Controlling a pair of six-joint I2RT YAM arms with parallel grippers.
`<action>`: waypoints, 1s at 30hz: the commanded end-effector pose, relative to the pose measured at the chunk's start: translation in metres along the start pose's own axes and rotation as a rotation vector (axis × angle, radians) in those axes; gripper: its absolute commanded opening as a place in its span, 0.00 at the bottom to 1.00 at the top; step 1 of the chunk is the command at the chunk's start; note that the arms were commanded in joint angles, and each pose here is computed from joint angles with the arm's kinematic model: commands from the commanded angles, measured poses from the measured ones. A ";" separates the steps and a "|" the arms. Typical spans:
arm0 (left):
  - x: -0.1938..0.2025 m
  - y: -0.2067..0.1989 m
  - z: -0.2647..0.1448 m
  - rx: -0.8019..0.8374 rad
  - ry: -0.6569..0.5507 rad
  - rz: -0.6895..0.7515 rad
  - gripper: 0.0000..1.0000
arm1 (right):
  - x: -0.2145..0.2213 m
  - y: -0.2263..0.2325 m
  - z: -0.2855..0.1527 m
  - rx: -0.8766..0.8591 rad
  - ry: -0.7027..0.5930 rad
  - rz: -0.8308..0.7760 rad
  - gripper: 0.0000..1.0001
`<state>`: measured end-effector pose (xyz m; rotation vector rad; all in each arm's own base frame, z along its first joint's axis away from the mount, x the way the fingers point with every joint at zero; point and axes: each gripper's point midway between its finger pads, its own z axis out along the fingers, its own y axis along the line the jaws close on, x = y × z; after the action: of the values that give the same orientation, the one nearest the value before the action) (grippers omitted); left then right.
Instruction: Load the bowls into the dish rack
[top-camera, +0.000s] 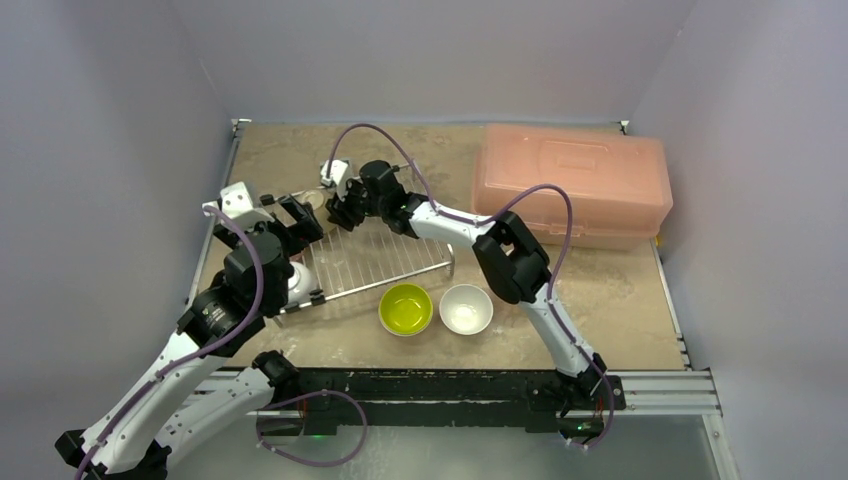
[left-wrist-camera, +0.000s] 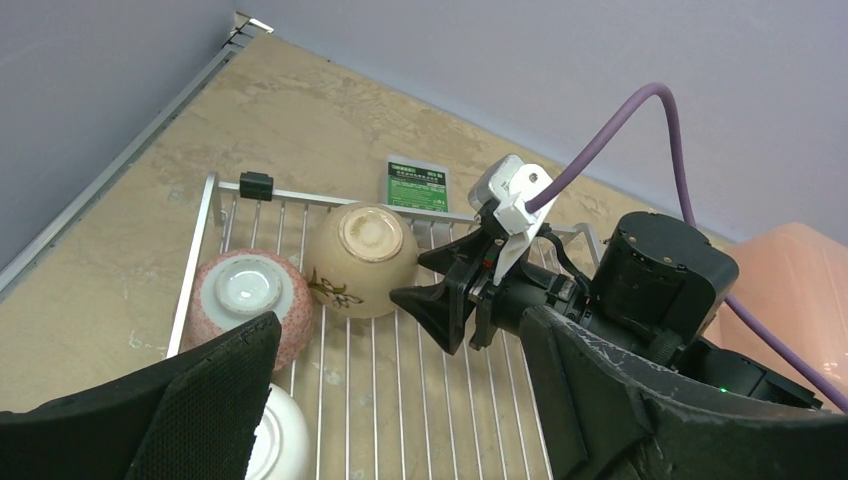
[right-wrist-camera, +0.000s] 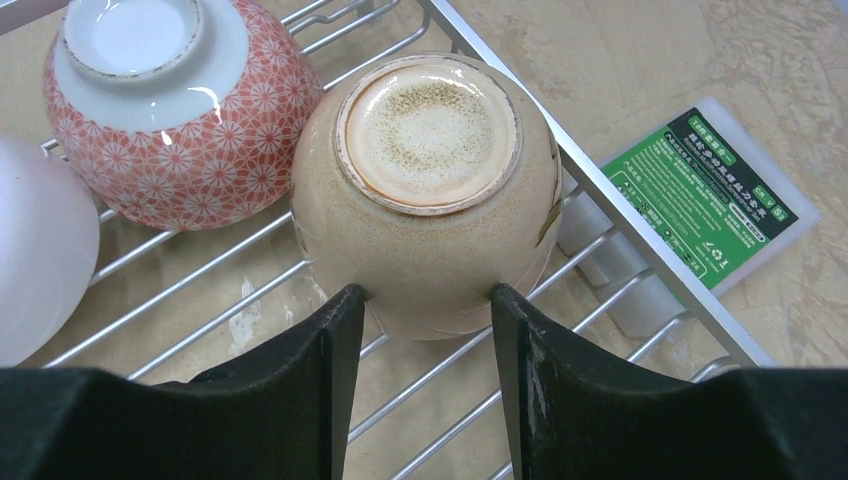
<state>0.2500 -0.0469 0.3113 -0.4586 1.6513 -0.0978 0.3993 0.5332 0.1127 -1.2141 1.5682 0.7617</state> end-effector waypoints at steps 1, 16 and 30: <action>-0.019 -0.007 -0.003 0.025 -0.036 -0.030 0.90 | -0.034 -0.006 0.003 0.004 -0.083 0.001 0.52; -0.041 -0.013 -0.008 0.043 -0.053 -0.034 0.90 | -0.124 -0.001 -0.052 0.032 -0.226 0.094 0.98; -0.043 -0.031 -0.024 0.176 0.031 -0.031 0.90 | -0.092 -0.001 -0.200 0.417 0.002 0.476 0.90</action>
<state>0.2414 -0.0594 0.3646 -0.3762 1.6268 -0.2291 0.3588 0.4440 0.2847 -0.7073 1.7426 0.7995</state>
